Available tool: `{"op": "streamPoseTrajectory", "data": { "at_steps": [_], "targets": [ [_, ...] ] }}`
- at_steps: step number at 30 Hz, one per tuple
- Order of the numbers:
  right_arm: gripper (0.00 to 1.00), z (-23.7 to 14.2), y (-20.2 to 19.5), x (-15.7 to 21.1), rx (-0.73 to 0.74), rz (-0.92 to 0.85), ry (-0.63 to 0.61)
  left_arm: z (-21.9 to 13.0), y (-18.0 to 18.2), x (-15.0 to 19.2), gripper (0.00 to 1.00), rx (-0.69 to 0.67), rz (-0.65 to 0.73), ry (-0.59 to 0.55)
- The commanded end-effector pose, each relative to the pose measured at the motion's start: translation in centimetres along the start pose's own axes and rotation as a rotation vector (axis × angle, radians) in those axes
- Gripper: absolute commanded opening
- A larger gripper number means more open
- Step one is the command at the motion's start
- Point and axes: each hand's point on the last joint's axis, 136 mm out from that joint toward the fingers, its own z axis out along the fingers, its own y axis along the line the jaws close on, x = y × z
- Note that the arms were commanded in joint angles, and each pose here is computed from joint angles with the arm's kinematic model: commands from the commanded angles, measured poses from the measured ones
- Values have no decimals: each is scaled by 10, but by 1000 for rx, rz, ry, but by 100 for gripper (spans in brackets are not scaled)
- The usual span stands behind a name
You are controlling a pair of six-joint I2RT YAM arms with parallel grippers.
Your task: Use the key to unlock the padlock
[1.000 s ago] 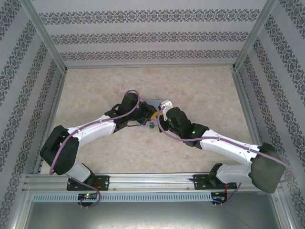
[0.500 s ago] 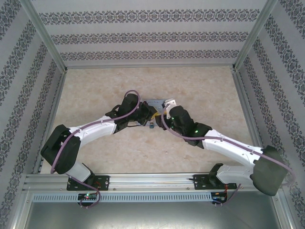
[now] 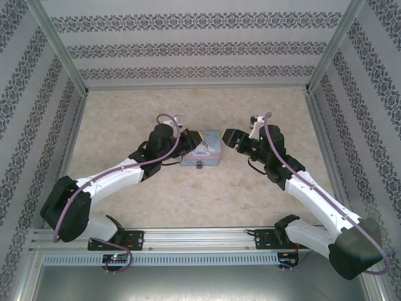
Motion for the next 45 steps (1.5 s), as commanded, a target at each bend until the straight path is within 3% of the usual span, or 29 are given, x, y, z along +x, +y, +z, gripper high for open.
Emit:
{"op": "streamPoseTrajectory", "data": {
  "at_steps": [1,15,29,37,45],
  "targets": [
    [66,5,21,4,-137,156,44,-12,-22,-25,0,87,159,-133],
    [58,25,50,-5,-350,273,-10,-14,-31,-48,0,203,67,-295],
    [46,50,59,-3,-447,324,-24,-3,-13,-51,0,262,-117,-343],
    [44,64,56,5,-456,342,-9,-2,-12,-51,0,274,-135,-344],
    [35,67,57,10,-479,354,6,-2,-7,-50,0,259,-138,-345]
  ]
}}
